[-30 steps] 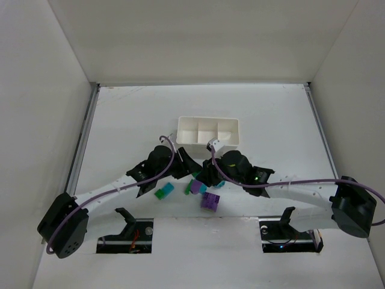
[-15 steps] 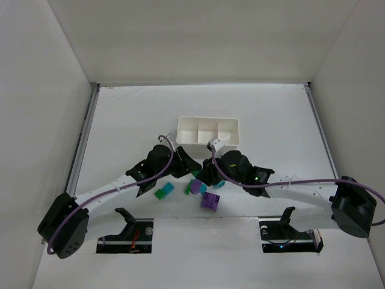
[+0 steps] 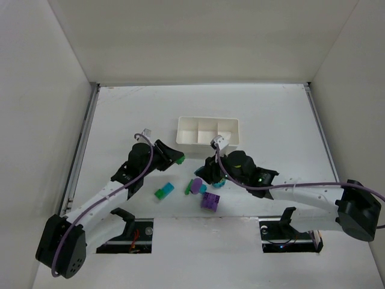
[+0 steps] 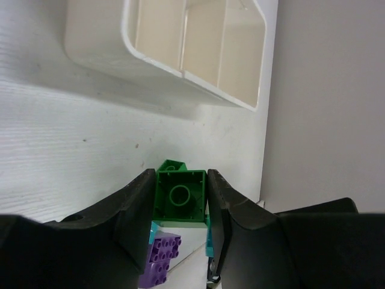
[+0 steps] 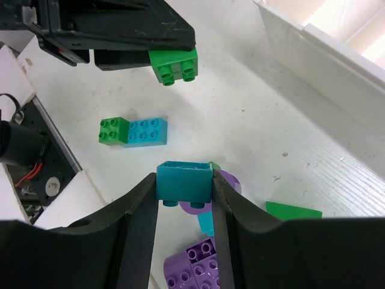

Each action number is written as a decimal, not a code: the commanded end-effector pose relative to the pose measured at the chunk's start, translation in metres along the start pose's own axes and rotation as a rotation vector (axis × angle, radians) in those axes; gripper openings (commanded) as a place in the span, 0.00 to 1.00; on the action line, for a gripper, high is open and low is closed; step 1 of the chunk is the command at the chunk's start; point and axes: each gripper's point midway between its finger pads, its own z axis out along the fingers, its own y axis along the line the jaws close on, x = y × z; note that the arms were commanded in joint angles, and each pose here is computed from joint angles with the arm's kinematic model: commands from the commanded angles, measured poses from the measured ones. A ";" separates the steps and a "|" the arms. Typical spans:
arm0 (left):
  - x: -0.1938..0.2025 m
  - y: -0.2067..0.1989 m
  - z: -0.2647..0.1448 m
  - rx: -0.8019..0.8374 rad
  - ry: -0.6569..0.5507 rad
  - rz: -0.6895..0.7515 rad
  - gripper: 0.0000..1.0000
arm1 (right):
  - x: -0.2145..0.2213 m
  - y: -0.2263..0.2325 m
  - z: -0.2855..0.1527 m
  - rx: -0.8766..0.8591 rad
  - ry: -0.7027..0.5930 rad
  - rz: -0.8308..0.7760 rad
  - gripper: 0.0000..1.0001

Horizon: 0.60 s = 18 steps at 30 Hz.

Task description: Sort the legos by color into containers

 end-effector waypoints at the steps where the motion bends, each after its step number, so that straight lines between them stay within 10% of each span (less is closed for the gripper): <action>1: -0.008 0.010 -0.005 -0.012 -0.041 0.002 0.12 | -0.019 -0.001 -0.004 0.011 -0.064 0.010 0.28; 10: -0.027 -0.007 -0.018 0.021 -0.165 0.064 0.12 | -0.117 -0.086 -0.002 0.355 -0.283 0.088 0.30; 18: -0.032 -0.020 -0.021 -0.028 -0.231 0.193 0.13 | -0.122 -0.138 0.040 0.498 -0.234 0.094 0.32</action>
